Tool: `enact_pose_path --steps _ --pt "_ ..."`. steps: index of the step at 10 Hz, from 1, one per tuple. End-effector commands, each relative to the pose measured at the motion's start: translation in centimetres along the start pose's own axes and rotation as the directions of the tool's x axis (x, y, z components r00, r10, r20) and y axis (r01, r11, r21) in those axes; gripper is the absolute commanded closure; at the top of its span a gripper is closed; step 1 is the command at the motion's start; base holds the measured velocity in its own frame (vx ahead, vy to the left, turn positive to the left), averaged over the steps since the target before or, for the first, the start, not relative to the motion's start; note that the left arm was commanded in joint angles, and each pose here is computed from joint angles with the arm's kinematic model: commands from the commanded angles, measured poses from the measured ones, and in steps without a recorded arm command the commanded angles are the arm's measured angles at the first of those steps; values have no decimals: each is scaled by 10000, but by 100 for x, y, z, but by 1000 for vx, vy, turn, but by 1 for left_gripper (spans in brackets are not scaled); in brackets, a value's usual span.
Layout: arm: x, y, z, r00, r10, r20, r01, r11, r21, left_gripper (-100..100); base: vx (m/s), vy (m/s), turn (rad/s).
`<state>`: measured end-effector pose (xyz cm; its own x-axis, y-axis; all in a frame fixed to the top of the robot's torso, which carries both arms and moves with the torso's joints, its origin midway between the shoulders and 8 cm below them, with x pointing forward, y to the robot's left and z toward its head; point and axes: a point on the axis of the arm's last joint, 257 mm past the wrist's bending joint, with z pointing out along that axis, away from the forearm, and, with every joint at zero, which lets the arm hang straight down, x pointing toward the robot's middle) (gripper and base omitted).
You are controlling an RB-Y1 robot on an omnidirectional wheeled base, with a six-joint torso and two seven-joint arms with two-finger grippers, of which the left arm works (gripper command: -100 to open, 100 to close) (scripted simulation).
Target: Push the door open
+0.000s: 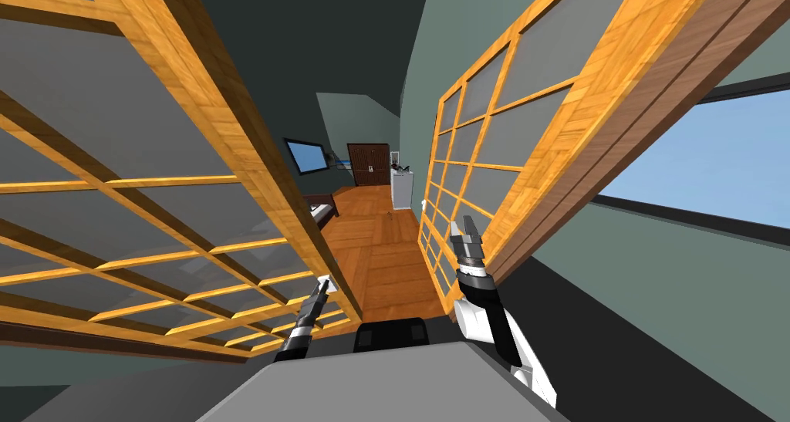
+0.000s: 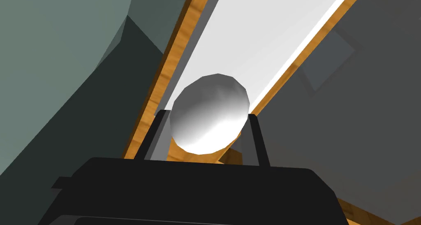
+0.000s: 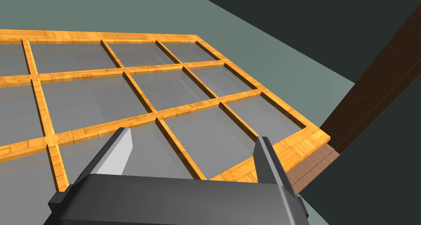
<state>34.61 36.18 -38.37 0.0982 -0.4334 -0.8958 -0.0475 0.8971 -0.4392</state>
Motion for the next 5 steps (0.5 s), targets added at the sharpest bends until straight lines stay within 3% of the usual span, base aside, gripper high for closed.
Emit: enact_pose_path --steps 1,3,4,5 --pt "-135 67 43 9992 -282 269 284 9996 -49 100 26 17 -12" --pt "-164 82 64 9961 -785 402 789 9968 -97 100 25 19 -25" --pt "-194 99 88 9900 -1301 555 1311 9913 -142 100 35 11 -21" --pt "-194 99 88 9896 -1330 555 1339 9909 -140 100 24 16 0"
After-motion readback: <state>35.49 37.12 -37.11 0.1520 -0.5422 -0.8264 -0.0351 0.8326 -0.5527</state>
